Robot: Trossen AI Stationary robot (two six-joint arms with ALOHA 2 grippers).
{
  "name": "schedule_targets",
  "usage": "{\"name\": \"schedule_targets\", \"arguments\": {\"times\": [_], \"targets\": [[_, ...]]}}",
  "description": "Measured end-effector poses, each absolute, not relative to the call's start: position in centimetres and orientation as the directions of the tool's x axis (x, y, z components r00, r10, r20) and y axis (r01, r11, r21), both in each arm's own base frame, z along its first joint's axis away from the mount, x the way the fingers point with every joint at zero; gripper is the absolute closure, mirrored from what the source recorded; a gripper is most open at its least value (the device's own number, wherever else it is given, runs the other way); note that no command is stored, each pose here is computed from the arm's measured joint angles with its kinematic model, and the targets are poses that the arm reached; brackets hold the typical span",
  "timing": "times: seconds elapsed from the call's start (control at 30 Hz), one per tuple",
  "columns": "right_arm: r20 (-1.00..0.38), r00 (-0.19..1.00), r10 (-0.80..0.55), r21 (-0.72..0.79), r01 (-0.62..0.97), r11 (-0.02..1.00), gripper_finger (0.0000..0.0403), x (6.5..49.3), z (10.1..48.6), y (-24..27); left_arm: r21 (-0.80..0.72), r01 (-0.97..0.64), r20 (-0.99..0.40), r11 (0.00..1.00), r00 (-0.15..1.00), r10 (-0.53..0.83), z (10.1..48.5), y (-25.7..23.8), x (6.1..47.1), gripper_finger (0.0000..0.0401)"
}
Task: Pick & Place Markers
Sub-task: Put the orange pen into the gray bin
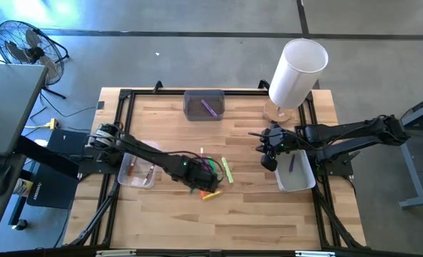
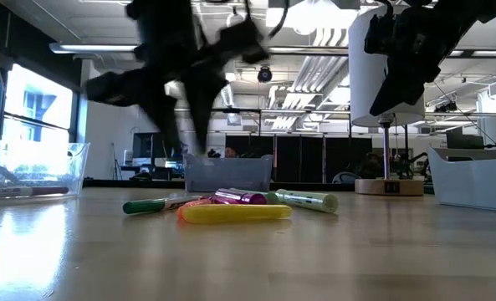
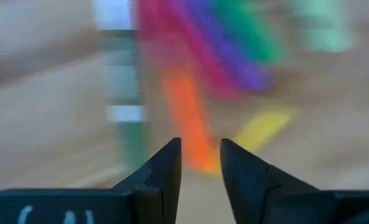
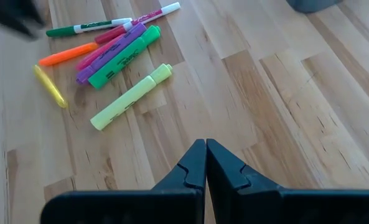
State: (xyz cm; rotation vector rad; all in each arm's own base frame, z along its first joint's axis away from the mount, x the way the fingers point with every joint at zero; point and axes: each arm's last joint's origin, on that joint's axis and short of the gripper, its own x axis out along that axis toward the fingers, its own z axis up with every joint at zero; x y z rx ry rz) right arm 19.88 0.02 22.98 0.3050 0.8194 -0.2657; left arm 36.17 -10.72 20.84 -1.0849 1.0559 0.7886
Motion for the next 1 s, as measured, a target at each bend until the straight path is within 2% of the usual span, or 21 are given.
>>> {"name": "schedule_targets", "arguments": {"times": [0.23,0.47,0.53,0.63,0.7,1.0], "targets": [[-0.749,0.654,-0.109,0.171,0.349,0.921,0.0403,19.9,23.0,0.0,-0.282,-0.91,-0.957,0.304,0.288,-0.026,20.3,-10.9,36.2,0.0294],[-0.751,0.652,-0.108,0.172,0.351,0.92,0.0403,19.9,23.0,0.0,-0.242,-0.923,-0.965,0.299,0.261,0.024,19.4,-10.6,36.3,0.0294],[-0.751,0.652,-0.108,0.173,0.351,0.92,0.0403,19.9,23.0,0.0,-0.281,-0.913,-0.956,0.297,0.294,-0.001,18.9,-10.9,37.2,0.0294],[-0.751,0.652,-0.108,0.173,0.351,0.92,0.0403,19.9,23.0,0.0,-0.248,-0.921,-0.967,0.301,0.254,-0.02,17.6,-11.1,37.2,0.0293],[-0.751,0.652,-0.108,0.173,0.351,0.92,0.0403,19.9,23.0,0.0,-0.303,-0.906,-0.952,0.297,0.302,-0.051,17.5,-11.4,38.0,0.0293],[-0.749,0.656,-0.099,0.18,0.346,0.921,0.0403,19.9,23.0,0.1,-0.271,-0.916,-0.963,0.296,0.261,-0.073,15.6,-11.6,38.4,0.0293]]}}
